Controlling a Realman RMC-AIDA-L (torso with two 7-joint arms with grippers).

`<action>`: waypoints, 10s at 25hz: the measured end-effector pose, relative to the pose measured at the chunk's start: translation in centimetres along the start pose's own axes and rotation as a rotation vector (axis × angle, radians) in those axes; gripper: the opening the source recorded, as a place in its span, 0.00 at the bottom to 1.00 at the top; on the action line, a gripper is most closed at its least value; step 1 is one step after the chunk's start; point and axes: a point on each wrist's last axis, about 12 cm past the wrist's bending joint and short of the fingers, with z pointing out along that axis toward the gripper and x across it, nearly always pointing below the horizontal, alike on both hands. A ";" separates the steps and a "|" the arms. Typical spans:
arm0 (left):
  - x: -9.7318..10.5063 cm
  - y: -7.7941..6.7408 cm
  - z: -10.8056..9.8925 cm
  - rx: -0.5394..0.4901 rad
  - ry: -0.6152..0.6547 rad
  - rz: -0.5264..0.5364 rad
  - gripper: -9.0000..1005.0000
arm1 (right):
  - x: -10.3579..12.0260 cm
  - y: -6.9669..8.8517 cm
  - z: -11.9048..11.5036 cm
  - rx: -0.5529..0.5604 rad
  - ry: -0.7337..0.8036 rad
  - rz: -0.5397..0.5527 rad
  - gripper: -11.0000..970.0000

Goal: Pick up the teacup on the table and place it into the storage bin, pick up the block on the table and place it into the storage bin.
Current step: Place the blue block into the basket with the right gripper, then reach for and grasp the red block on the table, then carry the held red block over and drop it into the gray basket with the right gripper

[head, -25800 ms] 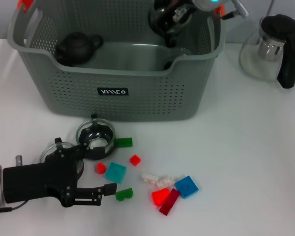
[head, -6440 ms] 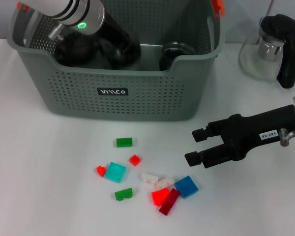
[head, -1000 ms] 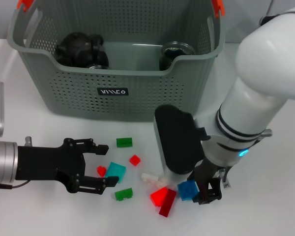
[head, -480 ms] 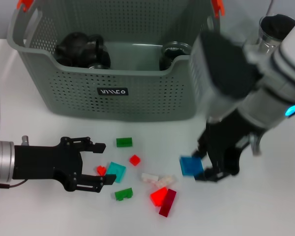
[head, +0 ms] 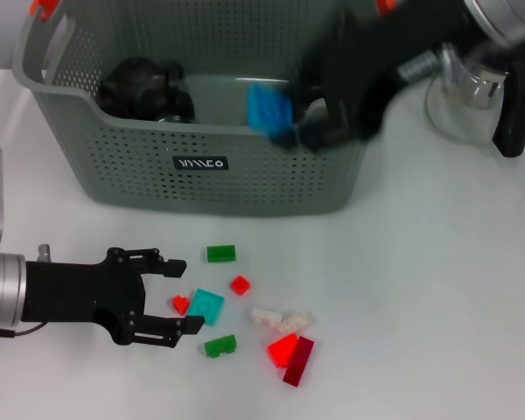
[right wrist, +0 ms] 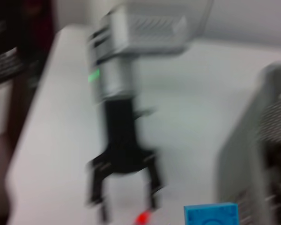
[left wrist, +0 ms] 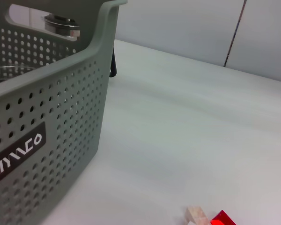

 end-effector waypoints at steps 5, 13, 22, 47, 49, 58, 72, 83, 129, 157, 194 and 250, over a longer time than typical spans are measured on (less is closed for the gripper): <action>-0.2 0.1 0.0 0.002 0.000 0.007 0.84 | -0.5 -3.5 1.3 0.184 -0.069 0.045 0.50; -0.3 0.2 -0.1 -0.001 0.002 0.012 0.84 | 1.9 -9.0 5.8 0.389 -0.057 0.208 0.52; -0.3 0.3 -0.1 -0.003 0.001 0.011 0.84 | 4.7 -10.2 6.9 0.491 0.079 0.336 0.53; 0.4 -0.2 -0.3 -0.005 0.003 -0.010 0.84 | 4.4 -9.1 5.1 0.461 0.003 0.360 0.76; 0.4 -0.2 -0.3 -0.004 0.003 -0.010 0.84 | 3.9 -7.8 3.9 0.393 -0.058 0.333 0.81; 0.7 -0.3 -0.4 -0.008 0.002 -0.006 0.84 | 4.8 0.0 0.3 0.035 -0.131 0.166 0.92; 0.5 -0.2 -0.4 -0.009 0.004 0.020 0.84 | 6.9 5.0 5.3 -0.223 0.165 0.265 0.91; 0.6 -0.2 -0.5 -0.011 0.005 0.037 0.84 | 6.7 6.1 11.2 -0.261 0.362 0.320 0.91; 1.1 -0.3 -0.8 -0.029 -0.006 0.051 0.84 | 8.2 8.1 17.5 -0.129 0.434 0.319 0.91; 1.3 -0.3 -0.6 -0.025 -0.009 0.052 0.84 | 8.5 8.4 18.1 -0.114 0.446 0.302 0.91; 1.5 -0.4 -0.6 -0.028 -0.007 0.047 0.84 | 8.5 8.7 18.4 -0.106 0.450 0.290 0.75; 0.7 0.2 -0.7 -0.018 -0.008 0.067 0.84 | 4.2 -10.6 6.0 0.532 0.040 0.480 0.74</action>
